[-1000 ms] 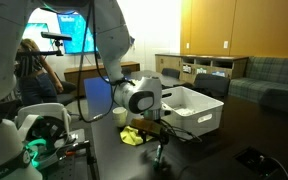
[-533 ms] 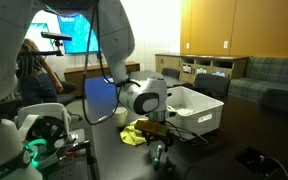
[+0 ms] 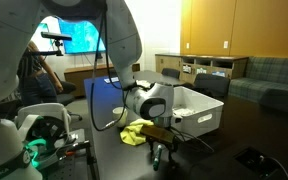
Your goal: Pick up the white towel and put it in the basket , pick up the marker and put it in the cup, then, pick up the yellow towel and put it in the basket, and finally pick up the masking tape and put it in the cup
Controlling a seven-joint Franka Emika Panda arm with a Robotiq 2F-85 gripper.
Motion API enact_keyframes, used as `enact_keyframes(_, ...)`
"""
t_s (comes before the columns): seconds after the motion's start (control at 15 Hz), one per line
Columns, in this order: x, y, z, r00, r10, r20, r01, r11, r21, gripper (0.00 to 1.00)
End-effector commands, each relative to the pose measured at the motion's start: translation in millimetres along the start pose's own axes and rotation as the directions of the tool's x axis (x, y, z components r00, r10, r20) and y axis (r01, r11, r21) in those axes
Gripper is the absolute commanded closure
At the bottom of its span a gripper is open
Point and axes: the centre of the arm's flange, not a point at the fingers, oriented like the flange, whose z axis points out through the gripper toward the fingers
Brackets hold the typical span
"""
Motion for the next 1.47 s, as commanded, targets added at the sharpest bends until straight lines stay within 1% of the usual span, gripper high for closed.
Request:
enact_keyframes(0.0,6,13,1,1.000,-0.002,-0.002,0.002,1.000,0.020,0.11)
enact_keyframes(0.07,5,14,1,1.000,-0.002,0.000,0.002,1.000,0.018,0.13)
enact_keyframes(0.2,5,18,-2,1.000,0.004,0.000,-0.004,1.000,0.014,0.33)
enact_keyframes(0.27,4,20,-4,1.000,0.006,-0.001,-0.006,1.000,0.012,0.40)
enact_keyframes(0.47,4,22,-9,1.000,0.009,0.006,-0.009,1.000,0.004,0.64)
enact_keyframes(0.53,4,23,-11,1.000,0.008,0.008,-0.008,1.000,0.003,0.77)
enact_keyframes(0.67,5,25,-12,1.000,0.009,0.009,-0.009,1.000,0.001,0.91)
enact_keyframes(0.73,5,26,-14,1.000,0.013,0.011,-0.013,1.000,0.001,0.97)
enact_keyframes(0.87,6,24,-17,1.000,0.015,0.023,-0.015,1.000,0.012,0.94)
enact_keyframes(1.0,3,22,-23,0.999,0.021,0.032,-0.021,1.000,0.007,0.95)
enact_keyframes(1.13,3,18,-29,0.999,0.022,0.038,-0.023,1.000,0.018,0.95)
enact_keyframes(1.4,1,-6,-56,1.000,0.021,0.018,-0.022,0.999,0.048,0.95)
